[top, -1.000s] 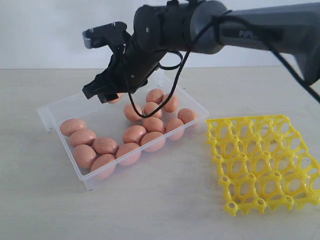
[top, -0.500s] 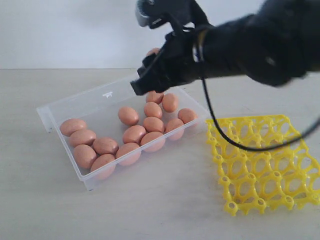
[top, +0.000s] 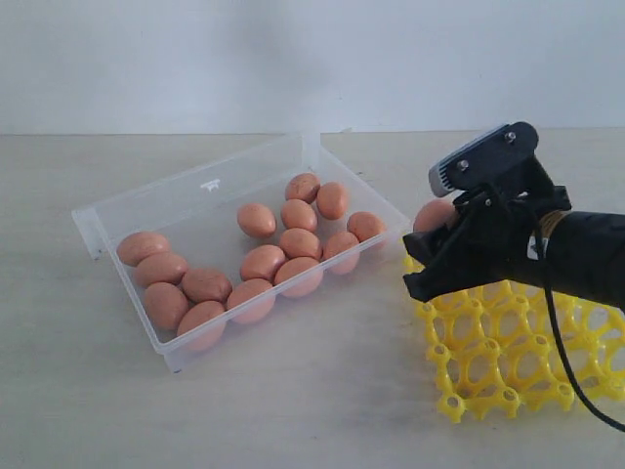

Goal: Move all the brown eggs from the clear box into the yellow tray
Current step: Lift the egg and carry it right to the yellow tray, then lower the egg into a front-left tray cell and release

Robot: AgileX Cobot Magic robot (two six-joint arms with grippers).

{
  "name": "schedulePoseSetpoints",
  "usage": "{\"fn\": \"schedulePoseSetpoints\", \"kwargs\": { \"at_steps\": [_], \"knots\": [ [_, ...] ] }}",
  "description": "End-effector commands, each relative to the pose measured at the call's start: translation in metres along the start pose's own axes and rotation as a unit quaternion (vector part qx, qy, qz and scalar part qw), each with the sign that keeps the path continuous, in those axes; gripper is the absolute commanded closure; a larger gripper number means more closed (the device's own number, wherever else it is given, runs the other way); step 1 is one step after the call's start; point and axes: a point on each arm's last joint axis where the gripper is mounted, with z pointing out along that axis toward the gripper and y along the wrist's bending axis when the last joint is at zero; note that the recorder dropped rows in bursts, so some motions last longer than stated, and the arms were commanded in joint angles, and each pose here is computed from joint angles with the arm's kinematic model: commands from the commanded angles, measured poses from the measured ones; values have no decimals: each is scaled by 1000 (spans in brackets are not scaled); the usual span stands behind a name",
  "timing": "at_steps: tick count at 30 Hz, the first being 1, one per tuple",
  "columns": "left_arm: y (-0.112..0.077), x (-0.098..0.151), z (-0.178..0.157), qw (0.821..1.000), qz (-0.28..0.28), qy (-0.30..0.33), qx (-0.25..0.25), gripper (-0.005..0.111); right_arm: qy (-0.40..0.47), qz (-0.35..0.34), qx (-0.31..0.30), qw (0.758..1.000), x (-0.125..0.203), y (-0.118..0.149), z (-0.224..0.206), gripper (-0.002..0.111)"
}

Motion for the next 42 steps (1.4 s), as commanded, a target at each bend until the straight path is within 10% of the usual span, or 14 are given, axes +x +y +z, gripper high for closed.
{"fn": "schedulePoseSetpoints", "kwargs": {
  "at_steps": [1, 26, 42],
  "knots": [
    [0, -3, 0, 1000, 1, -12, -1, 103, 1, -23, 1, 1000, 9, 0, 12, 109],
    [0, -3, 0, 1000, 1, -11, -1, 103, 0, -18, 49, 999, 31, -6, 39, 108],
    [0, -3, 0, 1000, 1, -11, -1, 103, -3, -30, 55, 998, 33, -7, 42, 76]
  ]
}}
